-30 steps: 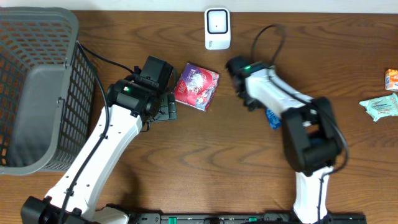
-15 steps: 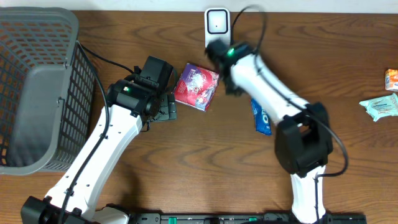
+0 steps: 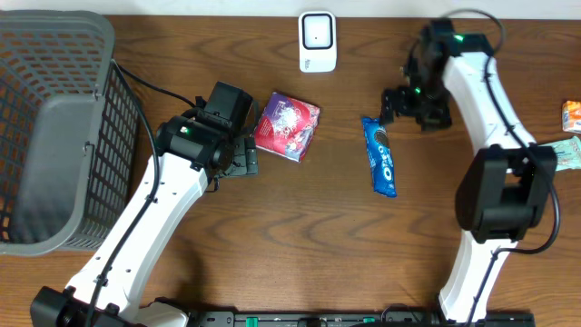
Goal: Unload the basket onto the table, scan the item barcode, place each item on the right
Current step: 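Grasp the blue Oreo pack with the right gripper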
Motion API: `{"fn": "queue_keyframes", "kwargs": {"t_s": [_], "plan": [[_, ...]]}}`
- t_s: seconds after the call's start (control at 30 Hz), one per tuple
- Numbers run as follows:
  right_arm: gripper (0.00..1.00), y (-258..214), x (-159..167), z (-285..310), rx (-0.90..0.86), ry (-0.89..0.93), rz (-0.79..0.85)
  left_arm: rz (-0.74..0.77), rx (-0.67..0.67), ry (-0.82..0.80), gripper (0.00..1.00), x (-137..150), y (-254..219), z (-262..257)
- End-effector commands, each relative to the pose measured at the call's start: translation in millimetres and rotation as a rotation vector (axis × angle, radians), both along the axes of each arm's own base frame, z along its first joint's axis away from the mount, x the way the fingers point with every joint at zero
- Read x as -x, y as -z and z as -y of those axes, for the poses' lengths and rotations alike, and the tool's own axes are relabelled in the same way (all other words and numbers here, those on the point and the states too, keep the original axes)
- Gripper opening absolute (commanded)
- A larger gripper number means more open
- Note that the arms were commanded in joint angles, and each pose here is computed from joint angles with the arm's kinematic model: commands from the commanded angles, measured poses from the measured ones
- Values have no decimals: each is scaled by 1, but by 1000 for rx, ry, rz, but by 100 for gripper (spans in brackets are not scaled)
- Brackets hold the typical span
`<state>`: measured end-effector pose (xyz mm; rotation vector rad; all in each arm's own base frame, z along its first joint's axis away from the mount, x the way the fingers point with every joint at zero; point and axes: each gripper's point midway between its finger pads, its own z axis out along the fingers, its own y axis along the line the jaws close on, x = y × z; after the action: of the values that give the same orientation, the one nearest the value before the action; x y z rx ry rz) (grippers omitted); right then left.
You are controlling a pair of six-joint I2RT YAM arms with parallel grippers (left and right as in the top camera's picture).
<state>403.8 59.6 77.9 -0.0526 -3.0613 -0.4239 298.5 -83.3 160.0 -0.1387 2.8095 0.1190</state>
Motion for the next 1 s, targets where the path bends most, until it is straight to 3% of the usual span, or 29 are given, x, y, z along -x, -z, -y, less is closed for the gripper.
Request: {"fn": "queue_keyframes", "kwargs": {"t_s": [0.0, 0.3, 0.37, 0.53, 0.57, 0.77, 0.97], "plan": [[91, 1, 19, -35, -320, -113, -1, -1, -12, -6, 98, 0, 0, -2], [71, 73, 40, -29, -367, 2, -18, -1, -11, -6, 98, 0, 0, -1], [57, 80, 42, -33, -394, 21, -10, -1, -11, -6, 98, 0, 0, -1], [5, 90, 46, -42, -397, 67, -31, -1, -11, -6, 98, 0, 0, -1], [1, 90, 46, -46, -395, 61, -31, -1, -12, -6, 98, 0, 0, -1], [1, 83, 26, -73, -395, 90, 6, -1, -11, -6, 98, 0, 0, -1], [1, 26, -36, -102, -431, 113, 150, -1, -12, -6, 98, 0, 0, -2]]}}
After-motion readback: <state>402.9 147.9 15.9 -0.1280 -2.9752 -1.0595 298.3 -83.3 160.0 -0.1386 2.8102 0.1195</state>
